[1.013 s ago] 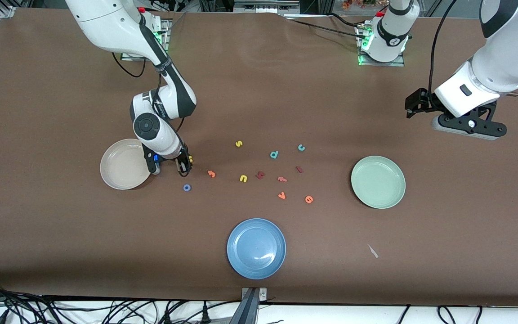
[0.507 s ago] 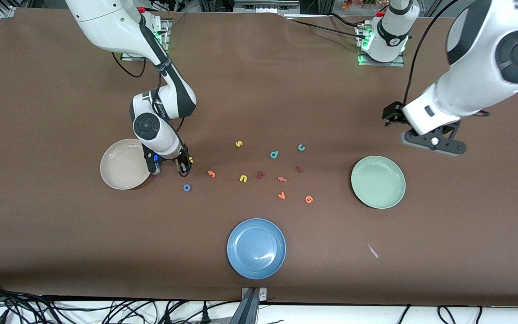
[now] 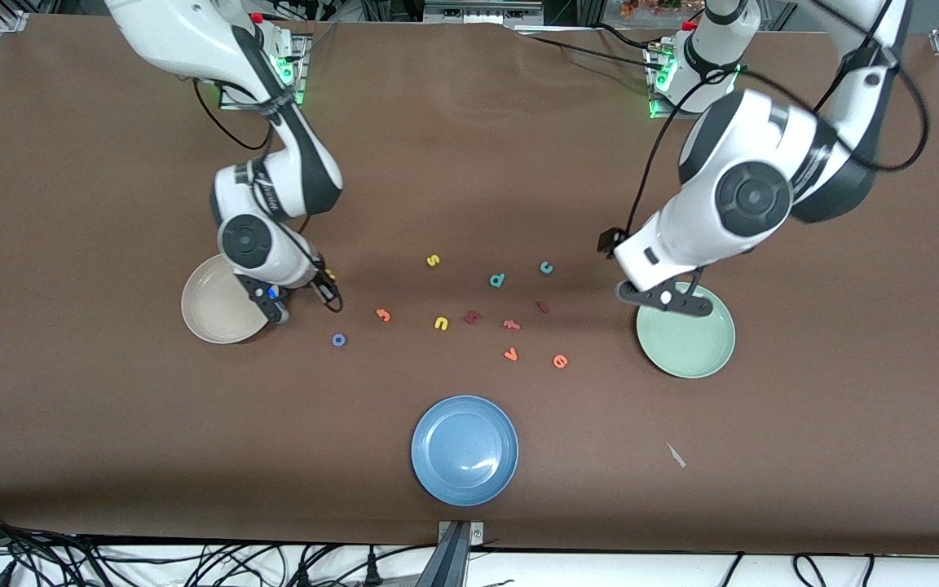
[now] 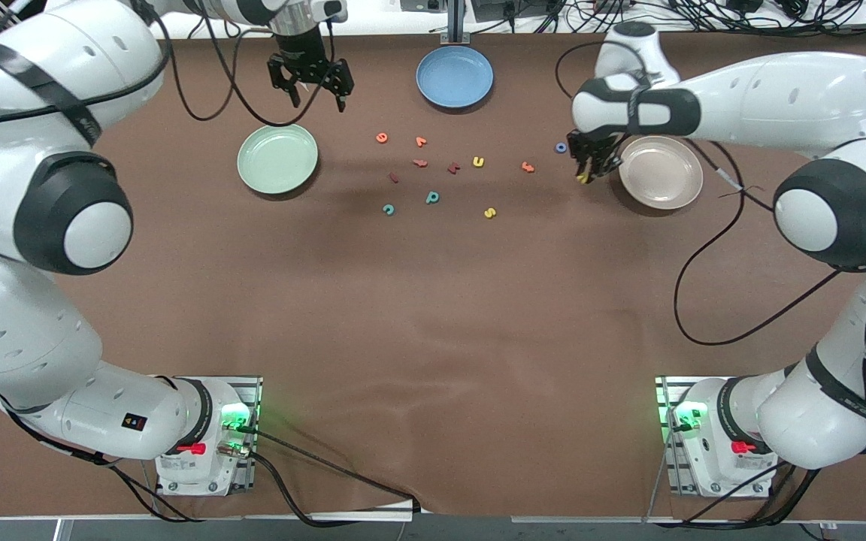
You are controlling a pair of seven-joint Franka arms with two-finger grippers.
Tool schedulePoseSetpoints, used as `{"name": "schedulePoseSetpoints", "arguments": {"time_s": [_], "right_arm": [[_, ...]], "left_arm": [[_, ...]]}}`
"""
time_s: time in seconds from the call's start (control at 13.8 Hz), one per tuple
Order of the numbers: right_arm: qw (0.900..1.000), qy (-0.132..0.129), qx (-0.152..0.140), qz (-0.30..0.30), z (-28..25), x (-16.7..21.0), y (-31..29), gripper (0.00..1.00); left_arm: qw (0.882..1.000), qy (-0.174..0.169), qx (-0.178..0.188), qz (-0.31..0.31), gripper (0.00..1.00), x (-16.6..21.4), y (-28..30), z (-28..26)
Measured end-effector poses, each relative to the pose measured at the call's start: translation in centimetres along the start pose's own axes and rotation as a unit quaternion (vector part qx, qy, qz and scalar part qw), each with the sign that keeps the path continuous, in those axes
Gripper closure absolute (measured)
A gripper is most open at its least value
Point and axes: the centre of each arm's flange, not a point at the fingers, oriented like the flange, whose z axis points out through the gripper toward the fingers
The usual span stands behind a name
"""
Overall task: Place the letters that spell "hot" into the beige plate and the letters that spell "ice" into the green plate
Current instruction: 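Place the yellow n on the cream plate while the left gripper reaches letters, then grasp the orange letter with the left gripper while the right grasps blue ring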
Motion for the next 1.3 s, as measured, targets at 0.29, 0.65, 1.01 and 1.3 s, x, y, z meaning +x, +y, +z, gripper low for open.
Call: {"name": "schedulePoseSetpoints", "arguments": {"time_s": [0.29, 0.65, 1.01, 1.3], "right_arm": [[0.994, -0.005, -0.010, -0.111, -2.0, 5.1, 4.6, 0.75], [0.979, 0.030, 0.009, -0.200, -0.1, 8.0, 7.6, 0.75], [0.950, 0.078, 0.024, -0.301, 2.9, 10.0, 13.1, 0.70], [0.959, 0.050, 0.047, -0.275, 1.5, 9.5, 12.8, 0.31]], "left_arm": [[0.999, 0.029, -0.014, -0.036, 0.00, 4.0, -0.1, 6.3], [0.997, 0.062, -0.018, -0.030, 0.00, 7.8, 1.9, 10.6], [0.995, 0.097, 0.011, 0.000, 0.00, 10.5, 5.4, 14.7], [0.992, 0.120, 0.010, 0.039, 0.00, 11.9, 5.2, 17.7]]}}
